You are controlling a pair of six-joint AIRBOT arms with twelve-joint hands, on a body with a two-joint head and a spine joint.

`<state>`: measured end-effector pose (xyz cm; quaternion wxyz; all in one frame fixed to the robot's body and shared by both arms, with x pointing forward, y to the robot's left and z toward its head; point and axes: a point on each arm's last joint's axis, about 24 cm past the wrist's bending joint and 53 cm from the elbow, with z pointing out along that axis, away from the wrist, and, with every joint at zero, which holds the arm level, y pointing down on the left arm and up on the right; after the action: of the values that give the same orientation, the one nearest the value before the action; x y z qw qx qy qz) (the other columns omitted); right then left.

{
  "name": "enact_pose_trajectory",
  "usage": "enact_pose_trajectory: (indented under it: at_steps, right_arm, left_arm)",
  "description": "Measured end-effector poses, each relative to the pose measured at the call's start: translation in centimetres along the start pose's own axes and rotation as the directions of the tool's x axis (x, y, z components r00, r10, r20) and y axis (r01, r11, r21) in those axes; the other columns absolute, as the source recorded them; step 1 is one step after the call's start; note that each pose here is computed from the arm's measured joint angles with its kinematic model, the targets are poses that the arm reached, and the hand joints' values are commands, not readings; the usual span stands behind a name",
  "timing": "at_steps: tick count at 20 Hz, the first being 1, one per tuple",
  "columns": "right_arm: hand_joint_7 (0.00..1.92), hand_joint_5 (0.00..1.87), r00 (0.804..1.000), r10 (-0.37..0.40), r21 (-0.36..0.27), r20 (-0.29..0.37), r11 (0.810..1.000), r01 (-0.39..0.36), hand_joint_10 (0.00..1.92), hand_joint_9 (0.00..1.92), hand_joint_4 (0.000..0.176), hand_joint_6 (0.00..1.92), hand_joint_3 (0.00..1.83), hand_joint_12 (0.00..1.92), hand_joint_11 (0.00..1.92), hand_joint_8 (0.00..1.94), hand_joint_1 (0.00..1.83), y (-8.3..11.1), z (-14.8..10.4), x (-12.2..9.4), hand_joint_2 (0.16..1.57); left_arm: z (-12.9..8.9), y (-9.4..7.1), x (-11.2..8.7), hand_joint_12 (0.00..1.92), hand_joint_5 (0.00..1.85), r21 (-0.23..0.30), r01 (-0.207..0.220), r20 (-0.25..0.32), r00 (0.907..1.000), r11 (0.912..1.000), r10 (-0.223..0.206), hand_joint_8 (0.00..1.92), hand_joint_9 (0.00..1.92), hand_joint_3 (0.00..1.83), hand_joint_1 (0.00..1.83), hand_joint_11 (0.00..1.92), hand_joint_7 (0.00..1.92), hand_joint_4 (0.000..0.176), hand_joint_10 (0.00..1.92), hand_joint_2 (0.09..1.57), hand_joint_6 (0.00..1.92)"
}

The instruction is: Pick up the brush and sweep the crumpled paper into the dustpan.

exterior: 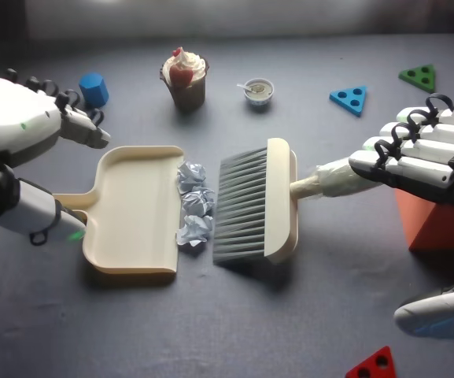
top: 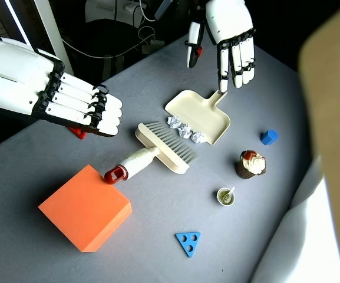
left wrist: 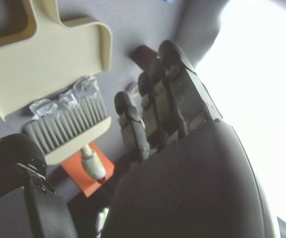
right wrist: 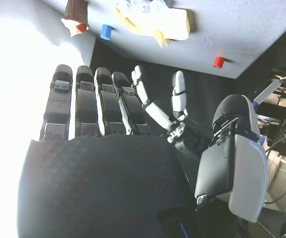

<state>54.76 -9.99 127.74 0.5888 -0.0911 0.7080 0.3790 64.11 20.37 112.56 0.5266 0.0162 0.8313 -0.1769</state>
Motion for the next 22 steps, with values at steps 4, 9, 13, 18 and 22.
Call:
enact_pose_trajectory:
  at_steps: [4, 9, 13, 18, 22]
  right_arm:
    - [0.00, 0.00, 1.000, -0.002, 0.000, 0.000, 1.000, 0.002, 0.00, 0.00, 0.000, 0.00, 0.00, 0.00, 0.00, 0.00, 0.07, 0.0, 0.0, 0.0, 0.97]
    - [0.00, 0.00, 1.000, -0.002, 0.000, 0.000, 1.000, 0.002, 0.00, 0.00, 0.000, 0.00, 0.00, 0.00, 0.00, 0.00, 0.07, 0.0, 0.0, 0.0, 0.97]
    - [0.00, 0.00, 1.000, -0.003, 0.000, 0.000, 1.000, 0.003, 0.00, 0.00, 0.000, 0.00, 0.00, 0.00, 0.00, 0.00, 0.09, 0.0, 0.0, 0.0, 0.97]
    - [0.04, 0.00, 1.000, -0.005, 0.000, 0.000, 1.000, 0.005, 0.01, 0.04, 0.000, 0.00, 0.00, 0.03, 0.06, 0.01, 0.00, 0.0, 0.0, 0.0, 0.95]
    - [0.05, 0.00, 1.000, -0.006, 0.000, 0.000, 1.000, 0.006, 0.01, 0.05, 0.000, 0.00, 0.00, 0.02, 0.07, 0.01, 0.00, 0.0, 0.0, 0.0, 0.95]
  left_arm:
    - [0.9, 0.1, 1.9, 0.01, 0.45, -0.006, 0.000, -0.034, 0.9994, 1.0000, 0.000, 0.00, 0.32, 0.00, 0.70, 0.40, 0.35, 0.123, 0.01, 0.93, 0.00]
    - [1.1, 1.9, 3.6, 0.01, 0.46, -0.061, 0.010, -0.054, 0.9984, 0.9981, -0.014, 0.00, 0.30, 0.00, 0.71, 0.40, 0.33, 0.112, 0.00, 0.92, 0.01]
    - [1.3, 3.6, 3.5, 0.01, 0.48, -0.109, 0.011, -0.036, 0.9992, 0.9939, -0.015, 0.01, 0.32, 0.00, 0.70, 0.42, 0.34, 0.119, 0.01, 0.92, 0.01]
    - [1.7, 4.5, 3.9, 0.00, 0.46, -0.139, 0.013, -0.033, 0.9993, 0.9901, -0.018, 0.00, 0.20, 0.00, 0.73, 0.27, 0.25, 0.097, 0.00, 0.93, 0.00]
    - [1.9, 4.8, 4.6, 0.00, 0.45, -0.155, 0.005, -0.037, 0.9992, 0.9879, -0.011, 0.00, 0.18, 0.00, 0.71, 0.23, 0.24, 0.097, 0.00, 0.94, 0.01]
